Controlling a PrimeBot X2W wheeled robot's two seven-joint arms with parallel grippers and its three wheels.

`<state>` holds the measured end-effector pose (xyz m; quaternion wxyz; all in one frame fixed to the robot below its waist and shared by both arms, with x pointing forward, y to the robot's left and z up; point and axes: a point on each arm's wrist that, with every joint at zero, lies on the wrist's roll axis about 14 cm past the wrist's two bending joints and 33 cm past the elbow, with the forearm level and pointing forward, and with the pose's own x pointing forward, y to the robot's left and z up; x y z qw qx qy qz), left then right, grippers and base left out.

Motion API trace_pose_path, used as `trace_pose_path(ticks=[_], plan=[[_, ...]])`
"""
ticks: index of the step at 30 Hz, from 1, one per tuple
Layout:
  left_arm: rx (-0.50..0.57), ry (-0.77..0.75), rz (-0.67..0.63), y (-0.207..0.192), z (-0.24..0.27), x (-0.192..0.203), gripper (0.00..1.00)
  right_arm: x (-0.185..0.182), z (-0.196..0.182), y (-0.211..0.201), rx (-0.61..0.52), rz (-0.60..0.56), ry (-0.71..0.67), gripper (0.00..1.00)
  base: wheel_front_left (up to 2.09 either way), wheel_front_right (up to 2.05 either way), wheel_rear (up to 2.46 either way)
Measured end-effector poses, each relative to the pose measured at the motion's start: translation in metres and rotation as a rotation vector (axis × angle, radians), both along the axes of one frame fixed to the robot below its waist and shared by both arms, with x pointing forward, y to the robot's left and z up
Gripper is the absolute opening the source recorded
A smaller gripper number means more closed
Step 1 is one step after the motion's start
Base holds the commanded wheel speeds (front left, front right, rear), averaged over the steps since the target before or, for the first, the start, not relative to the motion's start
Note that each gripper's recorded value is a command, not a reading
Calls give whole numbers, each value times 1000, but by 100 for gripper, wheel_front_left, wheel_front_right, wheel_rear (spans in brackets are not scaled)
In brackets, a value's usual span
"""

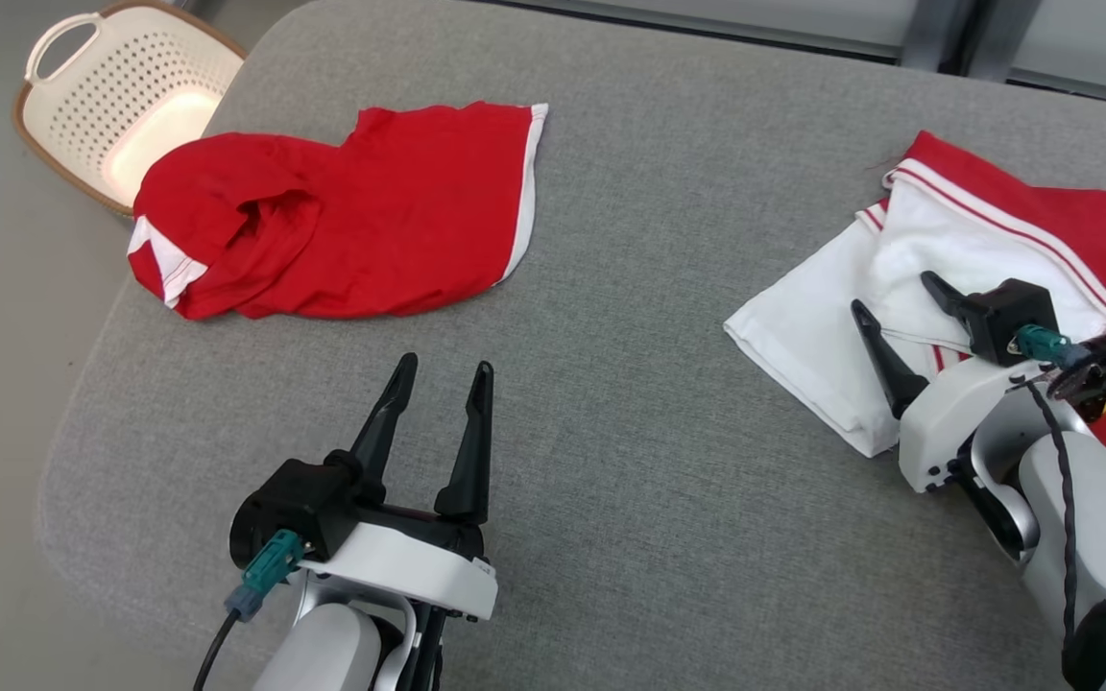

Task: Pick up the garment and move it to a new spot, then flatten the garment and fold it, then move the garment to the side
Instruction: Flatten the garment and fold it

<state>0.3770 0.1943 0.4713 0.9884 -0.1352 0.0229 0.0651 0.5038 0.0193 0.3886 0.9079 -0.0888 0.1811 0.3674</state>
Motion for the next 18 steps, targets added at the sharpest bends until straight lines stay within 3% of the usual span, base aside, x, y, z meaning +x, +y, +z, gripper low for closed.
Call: trace_pose_path(ticks=[5,7,8,18], plan=[[0,17,5,1,-5,1,100,6,-20,3,-13,-10,57,100,0,0,0],[3,19,13,3,-5,2,100,12,-20,4,-5,-16,57,16,0,0,0],[1,22,16,4,-6,2,100,13,-20,4,3,-22,61,0,0,0,0],[-3,5,-3,-3,-1,5,100,27,15,-10,85,-82,5,0,0,0,0]])
